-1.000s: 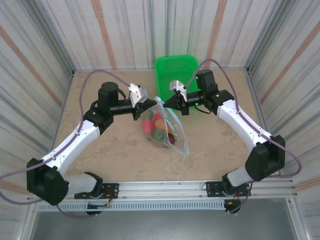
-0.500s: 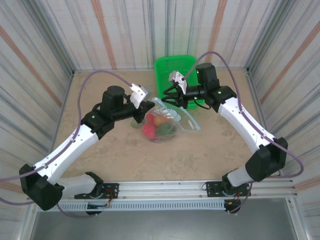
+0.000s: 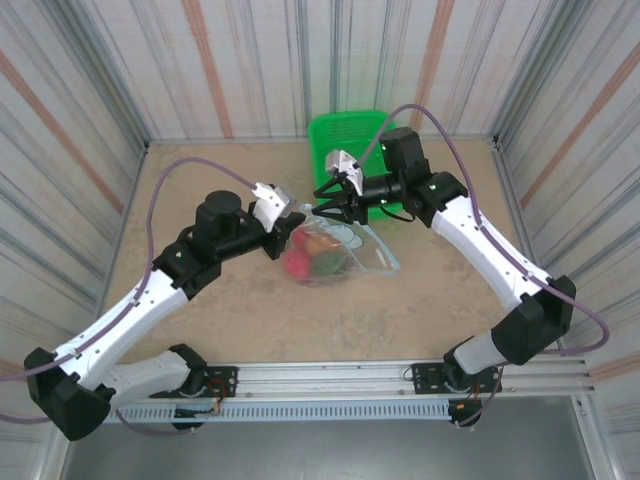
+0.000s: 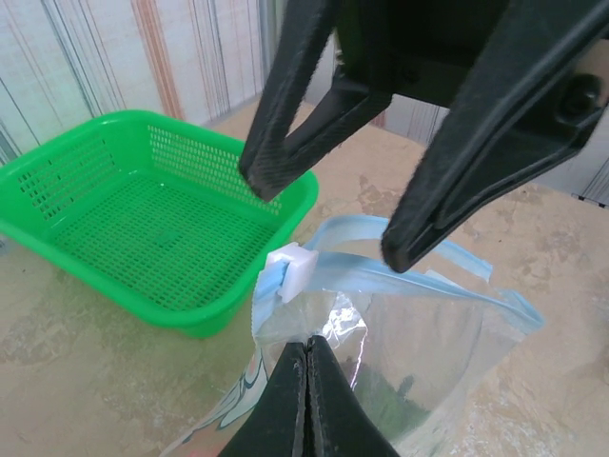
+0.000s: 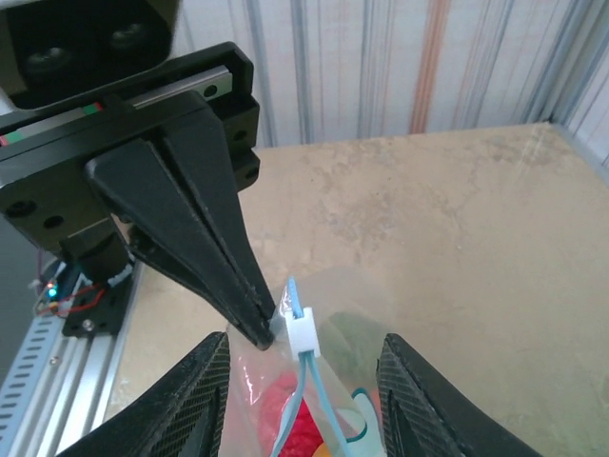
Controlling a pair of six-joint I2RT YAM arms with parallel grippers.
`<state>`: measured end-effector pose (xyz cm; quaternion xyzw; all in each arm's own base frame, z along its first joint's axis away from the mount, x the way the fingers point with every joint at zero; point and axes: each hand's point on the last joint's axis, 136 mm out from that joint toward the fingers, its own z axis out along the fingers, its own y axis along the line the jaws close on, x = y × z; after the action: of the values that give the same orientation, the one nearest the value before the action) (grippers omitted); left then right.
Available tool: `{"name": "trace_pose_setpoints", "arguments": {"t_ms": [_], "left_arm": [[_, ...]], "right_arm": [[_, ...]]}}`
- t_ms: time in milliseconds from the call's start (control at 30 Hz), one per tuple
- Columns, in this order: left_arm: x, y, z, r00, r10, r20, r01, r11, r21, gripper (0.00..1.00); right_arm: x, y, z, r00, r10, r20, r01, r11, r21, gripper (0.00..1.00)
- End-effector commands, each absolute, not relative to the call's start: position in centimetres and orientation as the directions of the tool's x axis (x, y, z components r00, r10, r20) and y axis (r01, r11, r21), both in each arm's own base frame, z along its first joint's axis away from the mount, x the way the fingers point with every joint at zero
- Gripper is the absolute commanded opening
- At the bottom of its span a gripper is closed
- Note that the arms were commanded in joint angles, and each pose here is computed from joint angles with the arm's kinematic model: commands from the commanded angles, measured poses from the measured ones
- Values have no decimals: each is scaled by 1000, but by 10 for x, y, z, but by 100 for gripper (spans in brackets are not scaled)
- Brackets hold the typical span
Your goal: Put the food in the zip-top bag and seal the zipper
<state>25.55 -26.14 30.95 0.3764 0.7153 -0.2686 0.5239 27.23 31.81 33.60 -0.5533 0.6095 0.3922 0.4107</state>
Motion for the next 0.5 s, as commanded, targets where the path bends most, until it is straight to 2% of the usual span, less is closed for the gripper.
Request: {"name": "trace_pose_setpoints", "arguments": {"t_ms": [0,200,467], "left_arm": [[254,-263,318,-98,256,-962,825,562,66,0],[255,-263,316,-95,256,-962,824,562,68,0],[254,-265,319,-93,249,-964,830,554,63,0]], "right_arm": [[261,320,328,-53,-398,-916,-998,7,55,43],[258,324,323,-59,-403,-913,-997,-27,76,33],[260,330,325,-65,-405,-912,-995,-48,92,28]]}}
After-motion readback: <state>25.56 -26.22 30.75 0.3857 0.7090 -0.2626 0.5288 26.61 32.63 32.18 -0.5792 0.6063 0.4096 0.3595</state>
